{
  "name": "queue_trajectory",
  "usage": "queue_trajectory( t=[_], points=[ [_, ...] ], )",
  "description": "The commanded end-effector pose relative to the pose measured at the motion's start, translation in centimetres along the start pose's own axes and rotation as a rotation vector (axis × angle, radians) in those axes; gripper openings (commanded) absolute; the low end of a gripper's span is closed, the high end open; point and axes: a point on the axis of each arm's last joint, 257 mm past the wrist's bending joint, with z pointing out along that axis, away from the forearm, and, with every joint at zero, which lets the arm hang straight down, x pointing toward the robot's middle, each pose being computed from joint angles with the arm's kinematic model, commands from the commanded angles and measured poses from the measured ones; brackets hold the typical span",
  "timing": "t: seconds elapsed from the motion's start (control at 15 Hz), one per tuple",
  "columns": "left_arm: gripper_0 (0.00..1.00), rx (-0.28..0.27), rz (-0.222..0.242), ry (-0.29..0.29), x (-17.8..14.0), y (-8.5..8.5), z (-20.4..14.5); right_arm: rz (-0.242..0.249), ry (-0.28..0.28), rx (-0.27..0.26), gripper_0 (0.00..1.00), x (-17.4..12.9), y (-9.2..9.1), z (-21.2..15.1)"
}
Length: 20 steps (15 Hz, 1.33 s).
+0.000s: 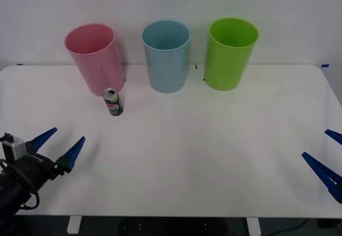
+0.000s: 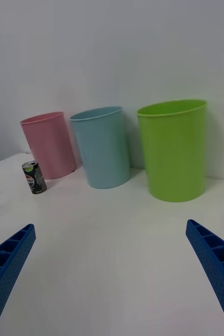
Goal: Grasp the object on the table and drop it into the matching bin: aluminum can to the light blue bin, PET bottle to the pink bin.
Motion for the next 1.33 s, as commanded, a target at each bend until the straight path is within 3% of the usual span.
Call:
queue_trajectory(
  t=[0.07, 0.53, 0.8, 1.0, 1.2, 1.33],
  points=[
    [1.0, -0.022, 0.005, 0.005, 0.6, 0.4, 1.5, 0.0, 0.0, 0.0, 1.0, 0.0, 0.0, 0.0],
    [1.0, -0.057, 0.013, 0.027, 2.9, -0.3, 6.2, 0.0, 0.0, 0.0, 1.0, 0.0, 0.0, 0.0],
    [1.0, -0.043, 0.001, 0.04, 3.6, -0.8, 9.5, 0.0, 0.0, 0.0, 1.0, 0.0, 0.0, 0.0],
    [1.0, -0.062, 0.011, 0.06, 4.1, -1.2, 12.1, 0.0, 0.0, 0.0, 1.0, 0.0, 0.0, 0.0],
    [1.0, -0.038, 0.016, 0.067, 4.1, -2.3, 14.0, 0.0, 0.0, 0.0, 1.0, 0.0, 0.0, 0.0],
    [1.0, -0.044, 0.009, 0.08, 4.6, -2.0, 15.1, 0.0, 0.0, 0.0, 1.0, 0.0, 0.0, 0.0]
  ],
)
